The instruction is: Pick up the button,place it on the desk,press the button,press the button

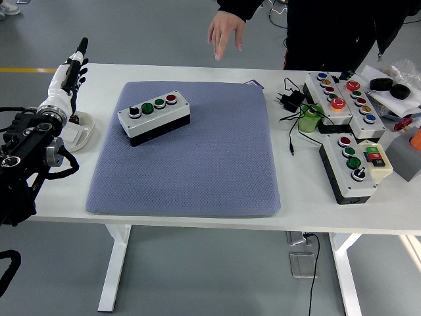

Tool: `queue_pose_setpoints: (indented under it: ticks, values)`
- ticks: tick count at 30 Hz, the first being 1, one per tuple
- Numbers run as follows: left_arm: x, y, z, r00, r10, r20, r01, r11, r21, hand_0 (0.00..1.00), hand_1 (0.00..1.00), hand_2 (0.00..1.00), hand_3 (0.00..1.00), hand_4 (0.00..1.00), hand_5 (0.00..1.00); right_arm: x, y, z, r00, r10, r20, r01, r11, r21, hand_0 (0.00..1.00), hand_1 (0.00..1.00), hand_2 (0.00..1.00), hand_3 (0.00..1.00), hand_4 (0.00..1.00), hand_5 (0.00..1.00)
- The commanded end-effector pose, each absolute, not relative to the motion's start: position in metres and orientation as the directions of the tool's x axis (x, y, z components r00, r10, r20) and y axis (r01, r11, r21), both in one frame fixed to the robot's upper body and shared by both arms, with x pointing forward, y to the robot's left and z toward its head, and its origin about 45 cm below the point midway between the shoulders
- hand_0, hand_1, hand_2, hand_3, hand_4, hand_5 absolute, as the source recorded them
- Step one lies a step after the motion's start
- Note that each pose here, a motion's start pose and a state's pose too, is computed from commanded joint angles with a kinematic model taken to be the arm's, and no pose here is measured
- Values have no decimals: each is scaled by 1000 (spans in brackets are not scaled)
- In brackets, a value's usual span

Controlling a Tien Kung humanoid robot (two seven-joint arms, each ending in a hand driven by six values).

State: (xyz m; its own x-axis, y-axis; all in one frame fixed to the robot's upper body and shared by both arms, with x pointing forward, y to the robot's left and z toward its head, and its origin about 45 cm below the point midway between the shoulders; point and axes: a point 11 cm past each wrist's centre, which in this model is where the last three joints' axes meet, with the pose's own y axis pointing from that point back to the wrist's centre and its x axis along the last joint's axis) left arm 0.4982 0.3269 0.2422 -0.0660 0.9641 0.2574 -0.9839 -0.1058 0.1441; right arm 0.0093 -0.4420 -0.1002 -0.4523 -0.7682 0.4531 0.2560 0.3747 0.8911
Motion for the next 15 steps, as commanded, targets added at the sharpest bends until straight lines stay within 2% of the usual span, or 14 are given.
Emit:
queue_pose_setpoints:
  ticks: [6, 7, 15]
  values:
    - [501, 313, 238, 37, 864, 501, -978, -71, 194, 964, 976, 998, 998, 983, 918, 11, -442, -100, -452, -769, 452, 254, 375, 891, 642, 508, 549, 589, 246, 352]
    - [502, 310, 234, 68, 825, 561, -972, -72, 223, 998, 988, 998, 998, 998, 770, 12, -442, -100, -452, -769, 452, 252, 376, 892, 642, 508, 549, 589, 246, 352]
    - [503, 296, 216, 234, 487, 841, -944, -91, 316, 989, 986, 998, 998, 998, 744, 16, -444, -99, -454, -769, 451, 243, 379, 893, 642, 508, 549, 590, 246, 352]
